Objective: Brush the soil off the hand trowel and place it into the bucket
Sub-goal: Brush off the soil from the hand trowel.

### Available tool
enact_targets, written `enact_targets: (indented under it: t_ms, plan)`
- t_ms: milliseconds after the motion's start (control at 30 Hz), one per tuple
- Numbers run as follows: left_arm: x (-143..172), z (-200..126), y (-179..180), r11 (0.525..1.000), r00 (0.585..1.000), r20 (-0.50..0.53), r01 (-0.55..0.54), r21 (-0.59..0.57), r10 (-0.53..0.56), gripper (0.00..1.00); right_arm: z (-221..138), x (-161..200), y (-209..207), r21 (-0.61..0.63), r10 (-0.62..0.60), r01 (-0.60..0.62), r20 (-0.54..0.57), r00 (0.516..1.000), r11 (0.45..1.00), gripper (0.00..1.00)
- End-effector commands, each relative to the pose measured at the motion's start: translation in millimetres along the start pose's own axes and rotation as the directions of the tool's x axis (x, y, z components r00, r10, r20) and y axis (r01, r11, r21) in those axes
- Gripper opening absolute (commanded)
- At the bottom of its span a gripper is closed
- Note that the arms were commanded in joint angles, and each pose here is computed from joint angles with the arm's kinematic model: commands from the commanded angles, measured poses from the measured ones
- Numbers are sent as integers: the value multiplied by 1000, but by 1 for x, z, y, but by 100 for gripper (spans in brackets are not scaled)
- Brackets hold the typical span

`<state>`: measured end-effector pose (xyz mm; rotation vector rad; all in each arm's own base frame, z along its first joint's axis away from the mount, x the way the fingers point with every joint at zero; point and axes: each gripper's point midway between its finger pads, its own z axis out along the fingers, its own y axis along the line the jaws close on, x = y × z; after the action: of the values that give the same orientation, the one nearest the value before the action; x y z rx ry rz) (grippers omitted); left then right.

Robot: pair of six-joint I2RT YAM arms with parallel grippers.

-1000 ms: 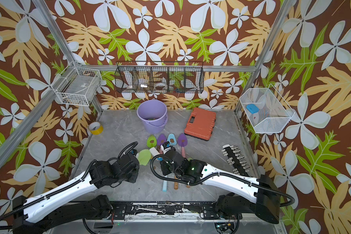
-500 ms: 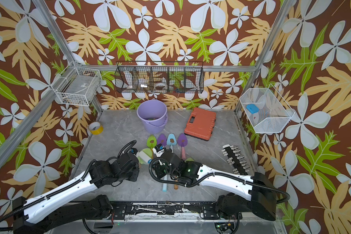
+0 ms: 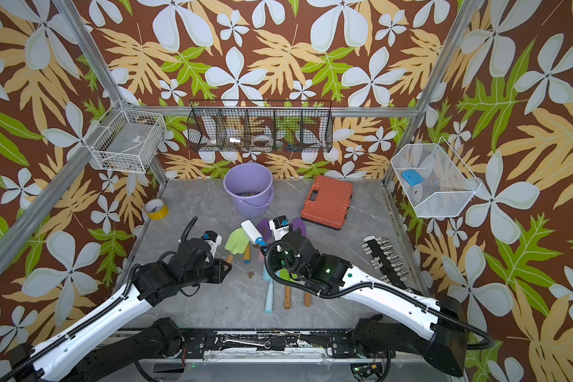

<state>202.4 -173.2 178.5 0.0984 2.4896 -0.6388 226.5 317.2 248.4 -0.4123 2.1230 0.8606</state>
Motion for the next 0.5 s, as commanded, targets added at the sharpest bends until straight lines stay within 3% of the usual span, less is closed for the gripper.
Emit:
enact_targets:
  t_ms: [0, 133, 200, 367, 467]
  plan:
    - [-15, -7, -42, 963, 999, 32, 20, 268, -30, 0, -1, -8, 19, -88, 2, 0, 25, 1000, 996, 0]
    - [-14, -11, -54, 904, 996, 8, 77, 420, -89, 0, -4, -10, -3, -13, 48, -47, 52, 998, 999, 0]
    - [-13, -15, -62, 853, 993, -6, 108, 510, -122, 0, -8, -14, -16, -9, 110, -110, 80, 991, 994, 0]
    - [-14, -29, -74, 640, 961, -85, 238, 731, -262, 0, -20, -24, -25, -64, 208, -200, 165, 964, 978, 0]
    - [-16, -33, -70, 552, 937, -118, 293, 780, -330, 0, -22, -26, -26, -73, 234, -225, 180, 955, 972, 0]
